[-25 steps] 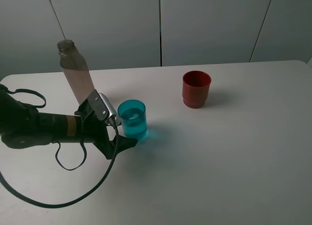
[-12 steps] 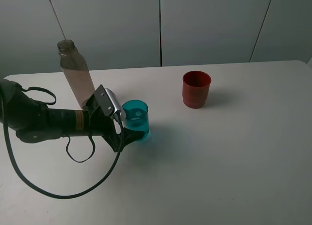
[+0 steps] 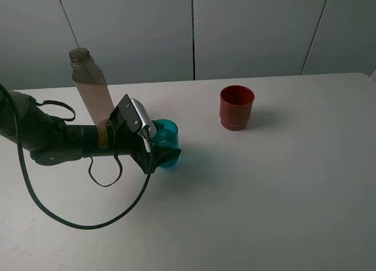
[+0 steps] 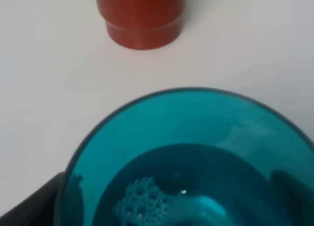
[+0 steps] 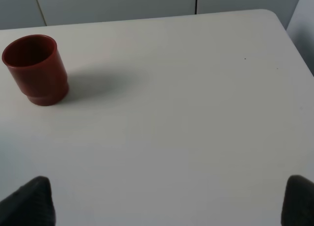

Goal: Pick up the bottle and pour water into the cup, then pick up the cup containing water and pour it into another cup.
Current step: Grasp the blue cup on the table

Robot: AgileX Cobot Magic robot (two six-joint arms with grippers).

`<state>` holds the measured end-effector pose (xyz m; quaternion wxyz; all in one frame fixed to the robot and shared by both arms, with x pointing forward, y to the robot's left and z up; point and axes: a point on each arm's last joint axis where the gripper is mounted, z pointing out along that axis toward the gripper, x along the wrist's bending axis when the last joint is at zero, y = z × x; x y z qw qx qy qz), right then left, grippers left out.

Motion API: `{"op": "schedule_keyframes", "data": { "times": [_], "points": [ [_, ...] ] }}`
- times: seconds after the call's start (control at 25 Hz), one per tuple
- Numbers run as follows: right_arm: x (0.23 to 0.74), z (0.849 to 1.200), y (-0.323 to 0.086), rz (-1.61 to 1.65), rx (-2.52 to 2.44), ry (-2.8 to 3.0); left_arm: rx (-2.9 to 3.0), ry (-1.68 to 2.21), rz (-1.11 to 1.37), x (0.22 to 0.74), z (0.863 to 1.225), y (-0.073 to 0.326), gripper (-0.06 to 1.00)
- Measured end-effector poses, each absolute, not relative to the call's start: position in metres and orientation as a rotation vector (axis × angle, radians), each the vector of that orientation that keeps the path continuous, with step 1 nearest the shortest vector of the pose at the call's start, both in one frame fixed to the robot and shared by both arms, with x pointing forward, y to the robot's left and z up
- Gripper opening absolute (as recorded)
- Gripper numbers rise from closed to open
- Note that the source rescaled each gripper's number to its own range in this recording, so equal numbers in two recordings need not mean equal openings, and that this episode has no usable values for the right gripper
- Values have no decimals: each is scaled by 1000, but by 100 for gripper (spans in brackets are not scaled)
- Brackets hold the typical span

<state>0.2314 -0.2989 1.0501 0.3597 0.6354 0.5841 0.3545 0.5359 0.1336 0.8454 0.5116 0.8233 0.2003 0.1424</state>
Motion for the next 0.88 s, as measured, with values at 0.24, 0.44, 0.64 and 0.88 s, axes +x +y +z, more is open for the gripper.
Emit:
{"op": "schedule_keyframes", "data": {
  "times": [0.24,0.44,0.64,0.88],
  "points": [
    [231,1050,-299,914,1638,1506,1995,476,326,539,837,132,99],
    [231,1050,-299,914,1638,1506,1992,472,322,542,834,130,99],
    [231,1050,-299,913,1636,1508,2001,482,306,541,827,130,99],
    [231,1050,-299,913,1636,1508,2004,478,308,541,826,130,14]
  ]
}}
